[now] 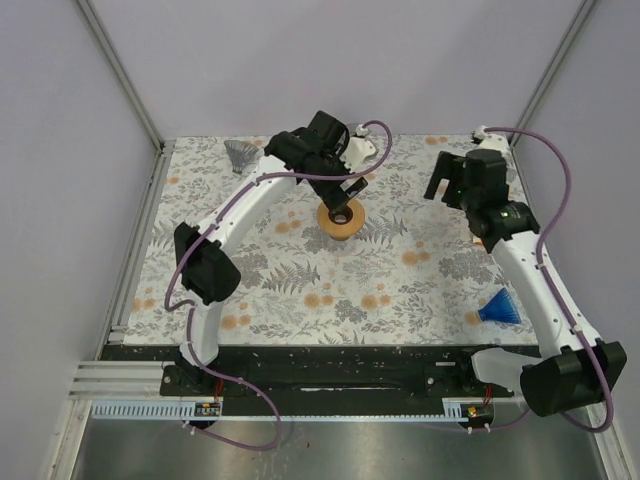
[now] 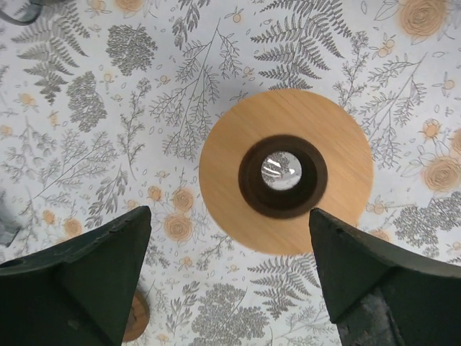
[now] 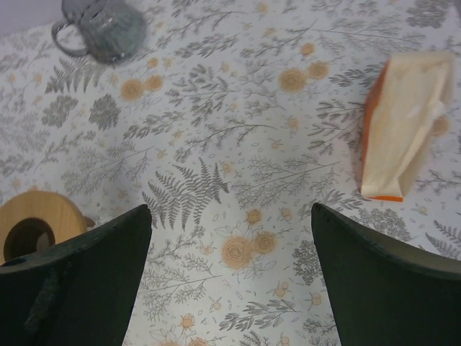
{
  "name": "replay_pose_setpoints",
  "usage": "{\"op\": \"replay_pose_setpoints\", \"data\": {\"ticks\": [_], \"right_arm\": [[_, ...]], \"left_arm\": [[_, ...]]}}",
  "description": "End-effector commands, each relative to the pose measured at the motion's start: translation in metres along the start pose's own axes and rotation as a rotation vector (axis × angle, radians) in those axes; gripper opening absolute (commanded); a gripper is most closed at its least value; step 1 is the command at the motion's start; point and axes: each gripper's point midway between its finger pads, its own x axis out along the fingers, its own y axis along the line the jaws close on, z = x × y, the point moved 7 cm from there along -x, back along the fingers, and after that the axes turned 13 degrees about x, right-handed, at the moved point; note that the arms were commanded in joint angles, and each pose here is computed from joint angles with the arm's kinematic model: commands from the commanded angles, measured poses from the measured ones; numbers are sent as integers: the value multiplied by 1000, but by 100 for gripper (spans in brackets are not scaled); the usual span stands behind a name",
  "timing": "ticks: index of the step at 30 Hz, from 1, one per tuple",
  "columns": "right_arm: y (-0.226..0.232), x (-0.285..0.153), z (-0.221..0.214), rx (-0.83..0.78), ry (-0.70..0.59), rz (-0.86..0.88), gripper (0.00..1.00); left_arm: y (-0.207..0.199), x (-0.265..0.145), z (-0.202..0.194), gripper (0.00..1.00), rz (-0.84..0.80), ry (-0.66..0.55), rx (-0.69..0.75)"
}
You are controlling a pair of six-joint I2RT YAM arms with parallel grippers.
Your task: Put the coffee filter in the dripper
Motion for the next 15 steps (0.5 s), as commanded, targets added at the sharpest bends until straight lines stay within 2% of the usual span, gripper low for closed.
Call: {"op": "replay_pose_setpoints", "data": {"ticks": [1, 4, 8, 12, 15], "right_arm": [[-31, -30, 29, 208, -125, -71, 99], [-57, -40, 26, 319, -140, -110, 99], [-89, -45, 11, 384, -121, -214, 99], [-112, -37, -16, 486, 47, -277, 99], [-134, -32, -36, 536, 140, -405, 99]], "left_arm": [[-2, -60, 14, 95, 65, -126, 34], [-8, -75, 6, 95, 67, -129, 47], [-19, -83, -16, 95, 59, -106, 50], [-26, -87, -41, 95, 60, -98, 39], [-33, -86, -57, 95, 59, -100, 40]]}}
